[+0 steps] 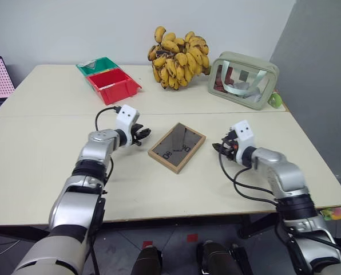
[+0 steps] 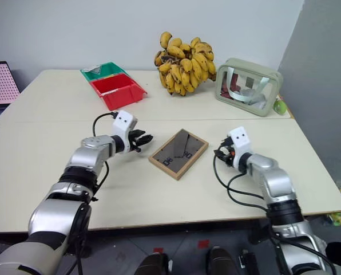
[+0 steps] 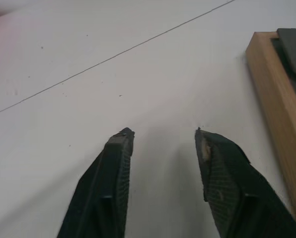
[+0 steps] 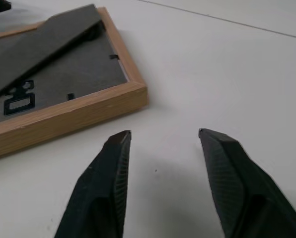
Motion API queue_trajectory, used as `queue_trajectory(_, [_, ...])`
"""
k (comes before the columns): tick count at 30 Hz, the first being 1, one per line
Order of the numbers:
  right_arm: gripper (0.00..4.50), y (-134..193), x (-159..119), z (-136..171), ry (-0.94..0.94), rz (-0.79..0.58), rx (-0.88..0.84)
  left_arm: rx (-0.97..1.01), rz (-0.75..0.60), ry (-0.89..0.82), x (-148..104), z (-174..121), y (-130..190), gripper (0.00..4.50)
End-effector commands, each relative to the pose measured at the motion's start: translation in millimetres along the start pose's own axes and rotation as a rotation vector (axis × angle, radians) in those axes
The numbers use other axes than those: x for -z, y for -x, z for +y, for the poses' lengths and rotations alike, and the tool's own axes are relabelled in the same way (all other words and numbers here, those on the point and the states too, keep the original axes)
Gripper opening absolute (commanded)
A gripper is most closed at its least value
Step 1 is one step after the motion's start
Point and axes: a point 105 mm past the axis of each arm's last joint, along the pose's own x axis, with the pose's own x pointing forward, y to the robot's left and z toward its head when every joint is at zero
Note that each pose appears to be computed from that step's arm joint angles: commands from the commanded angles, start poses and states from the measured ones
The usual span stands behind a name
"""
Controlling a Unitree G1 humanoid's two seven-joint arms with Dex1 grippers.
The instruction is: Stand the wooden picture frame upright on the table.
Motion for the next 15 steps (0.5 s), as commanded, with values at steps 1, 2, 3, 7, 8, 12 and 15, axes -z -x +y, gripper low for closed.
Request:
queue_trajectory(1, [1.32, -16, -15, 4, -0.003, -0.051, 0.022, 0.091, 0.034, -0.076, 0, -22, -11, 1.14])
queue_trajectory(2, [1.03, -19, -18, 7, -0.001, -0.057, 0.017, 0.143, 0.057, -0.086, 4, -31, -12, 0.86])
queue_trajectory(3, [0.82, -21, -20, 8, 0.0, -0.061, 0.013, 0.179, 0.075, -0.095, 7, -37, -12, 0.69])
queue_trajectory(7, [0.11, -30, -25, 22, 0.007, -0.057, -0.038, 0.312, 0.111, -0.113, 13, -60, -5, 0.27])
queue_trajectory(8, [0.11, -31, -26, 26, 0.01, -0.059, -0.054, 0.355, 0.108, -0.109, 12, -68, 1, 0.27])
queue_trajectory(12, [0.11, -27, -23, 39, 0.019, -0.052, -0.124, 0.451, 0.123, -0.095, 16, -94, 25, 0.27])
queue_trajectory(15, [0.11, -18, -15, 44, 0.029, -0.032, -0.174, 0.485, 0.141, -0.054, 19, -107, 43, 0.27])
